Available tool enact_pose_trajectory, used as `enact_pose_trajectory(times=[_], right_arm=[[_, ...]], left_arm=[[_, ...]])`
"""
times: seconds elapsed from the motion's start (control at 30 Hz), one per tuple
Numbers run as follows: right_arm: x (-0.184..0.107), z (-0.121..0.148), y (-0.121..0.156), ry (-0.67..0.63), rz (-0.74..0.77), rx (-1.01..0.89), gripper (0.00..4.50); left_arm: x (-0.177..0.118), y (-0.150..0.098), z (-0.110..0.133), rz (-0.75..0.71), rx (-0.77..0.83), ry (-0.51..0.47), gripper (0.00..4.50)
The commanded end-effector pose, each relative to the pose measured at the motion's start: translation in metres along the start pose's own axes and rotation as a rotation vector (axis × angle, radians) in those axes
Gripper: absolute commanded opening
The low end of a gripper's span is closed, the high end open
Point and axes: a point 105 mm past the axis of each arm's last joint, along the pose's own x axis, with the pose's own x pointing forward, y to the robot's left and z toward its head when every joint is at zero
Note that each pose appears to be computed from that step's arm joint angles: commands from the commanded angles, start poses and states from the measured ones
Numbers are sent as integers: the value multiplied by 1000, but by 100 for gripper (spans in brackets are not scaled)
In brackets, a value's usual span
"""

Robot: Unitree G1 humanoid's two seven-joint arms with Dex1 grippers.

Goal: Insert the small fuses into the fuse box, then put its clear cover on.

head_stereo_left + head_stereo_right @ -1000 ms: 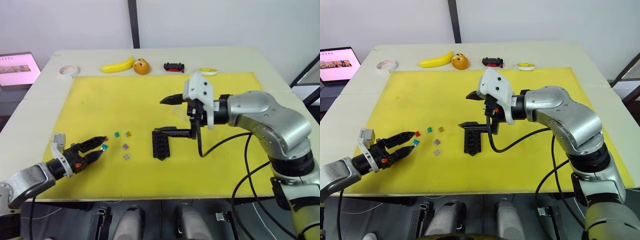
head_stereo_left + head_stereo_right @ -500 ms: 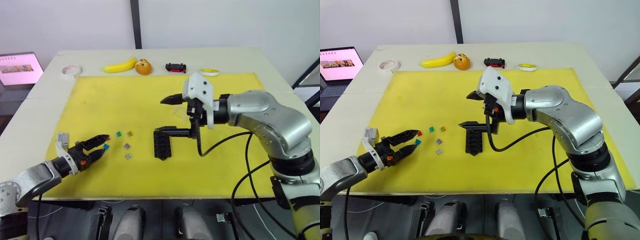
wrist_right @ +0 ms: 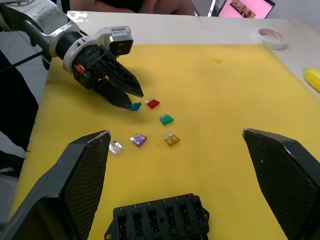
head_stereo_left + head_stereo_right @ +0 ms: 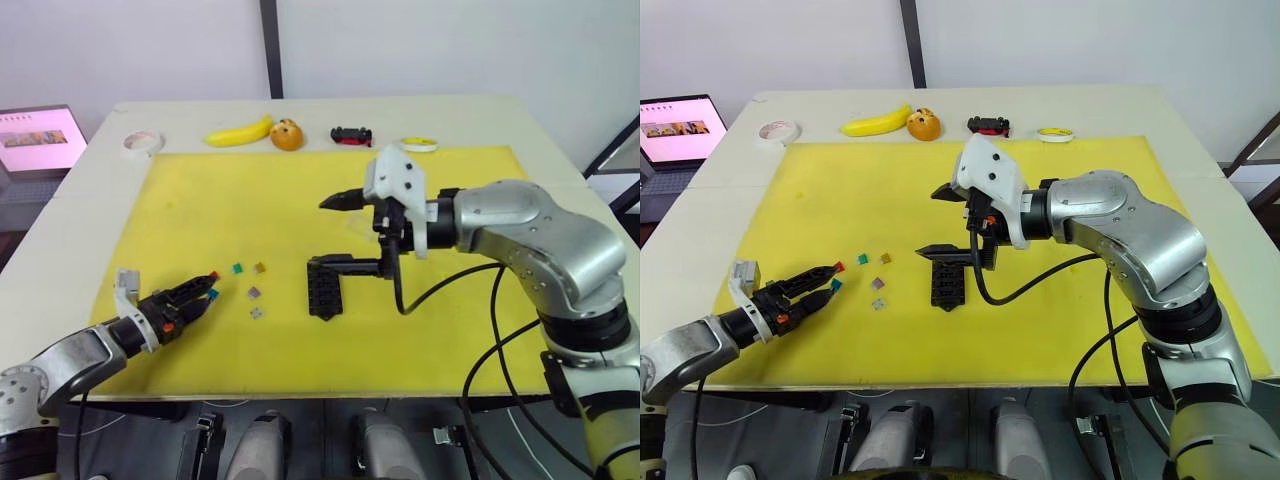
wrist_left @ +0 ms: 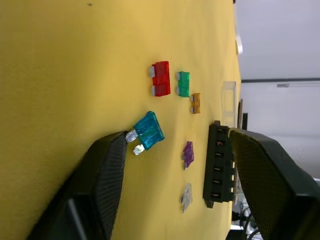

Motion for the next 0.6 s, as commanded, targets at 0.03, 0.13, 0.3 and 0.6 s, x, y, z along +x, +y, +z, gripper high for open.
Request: enact_pose_trajectory(times=[0.03, 0.13, 0.3, 0.6], right_arm=[[-3, 17, 3, -36, 3, -62, 450], [-3, 17, 3, -34, 5, -63, 450], [-3, 17, 3, -34, 6, -64, 450], [-4, 18, 4, -34, 6, -64, 450]], left_arm=[[1, 26, -12, 89, -32, 28, 299], [0, 29, -13, 99, -31, 26, 198], [0, 32, -15, 108, -26, 30, 89], [2, 35, -18, 115, -32, 29, 89]])
